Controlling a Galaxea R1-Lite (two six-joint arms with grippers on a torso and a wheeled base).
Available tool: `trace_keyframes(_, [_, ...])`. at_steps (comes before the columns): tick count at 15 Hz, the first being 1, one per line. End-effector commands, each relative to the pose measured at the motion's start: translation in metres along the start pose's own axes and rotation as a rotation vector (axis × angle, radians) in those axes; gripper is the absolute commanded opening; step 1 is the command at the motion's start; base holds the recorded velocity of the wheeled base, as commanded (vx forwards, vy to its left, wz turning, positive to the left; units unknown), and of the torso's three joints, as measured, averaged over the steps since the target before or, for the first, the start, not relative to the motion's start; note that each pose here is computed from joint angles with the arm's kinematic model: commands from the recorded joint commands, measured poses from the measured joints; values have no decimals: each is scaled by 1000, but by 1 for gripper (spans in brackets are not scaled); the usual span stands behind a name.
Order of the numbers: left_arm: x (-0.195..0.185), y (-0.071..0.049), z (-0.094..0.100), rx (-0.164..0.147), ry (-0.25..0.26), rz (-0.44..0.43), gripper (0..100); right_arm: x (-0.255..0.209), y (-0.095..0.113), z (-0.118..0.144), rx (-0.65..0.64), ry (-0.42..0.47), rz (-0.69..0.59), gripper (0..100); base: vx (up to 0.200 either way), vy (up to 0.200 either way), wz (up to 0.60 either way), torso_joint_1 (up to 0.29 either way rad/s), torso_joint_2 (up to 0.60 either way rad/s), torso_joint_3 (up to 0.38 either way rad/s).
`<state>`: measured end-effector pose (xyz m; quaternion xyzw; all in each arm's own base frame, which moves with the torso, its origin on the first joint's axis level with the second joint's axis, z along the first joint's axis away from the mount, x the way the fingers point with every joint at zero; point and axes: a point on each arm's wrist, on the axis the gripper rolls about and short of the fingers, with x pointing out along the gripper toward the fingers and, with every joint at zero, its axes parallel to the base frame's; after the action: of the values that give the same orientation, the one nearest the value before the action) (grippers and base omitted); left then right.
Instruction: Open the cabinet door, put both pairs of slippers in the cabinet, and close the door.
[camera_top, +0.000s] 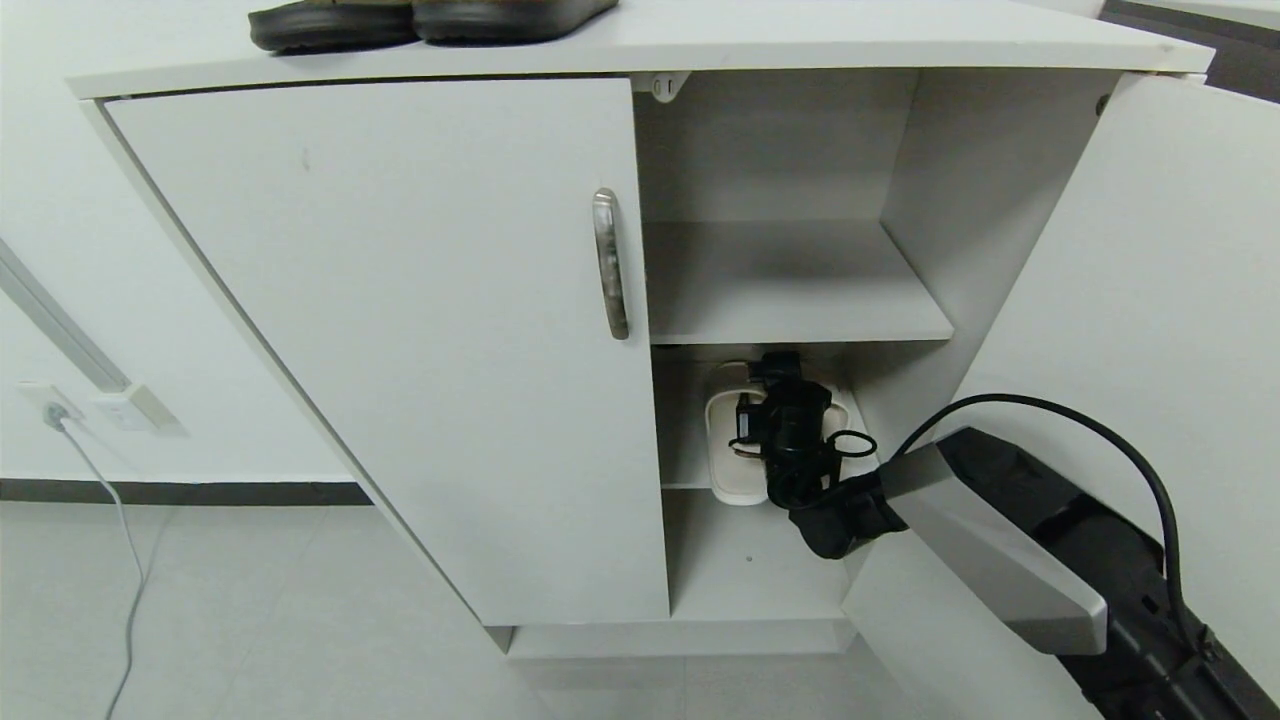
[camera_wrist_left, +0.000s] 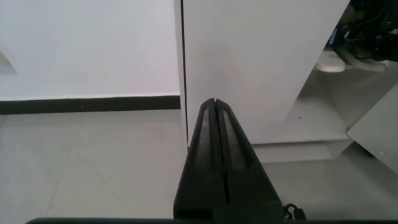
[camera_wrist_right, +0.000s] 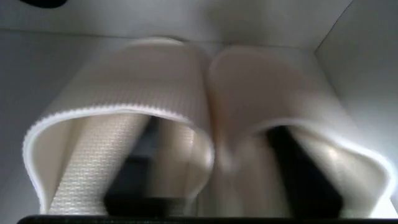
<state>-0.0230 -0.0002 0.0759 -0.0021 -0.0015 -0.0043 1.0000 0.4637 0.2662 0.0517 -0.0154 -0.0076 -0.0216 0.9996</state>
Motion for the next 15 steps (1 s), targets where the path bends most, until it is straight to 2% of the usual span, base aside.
trace_keyframes(1, [0,0,0,0,1,1,0,-1,-1,-2,-6,8,-1,100,0,0,0,0,0,0])
trace_keyframes(5, [0,0,0,1,1,1,0,-22,-5,8,-12,19,15,100,0,0,0,0,0,0])
trace_keyframes(8, [0,0,0,0,1,1,0,-60,-8,23,-14,22,47,100,0,0,0,0,0,0])
trace_keyframes(15, [0,0,0,1,1,1,0,-149,-41,30,-45,58,107,100,0,0,0,0,0,0])
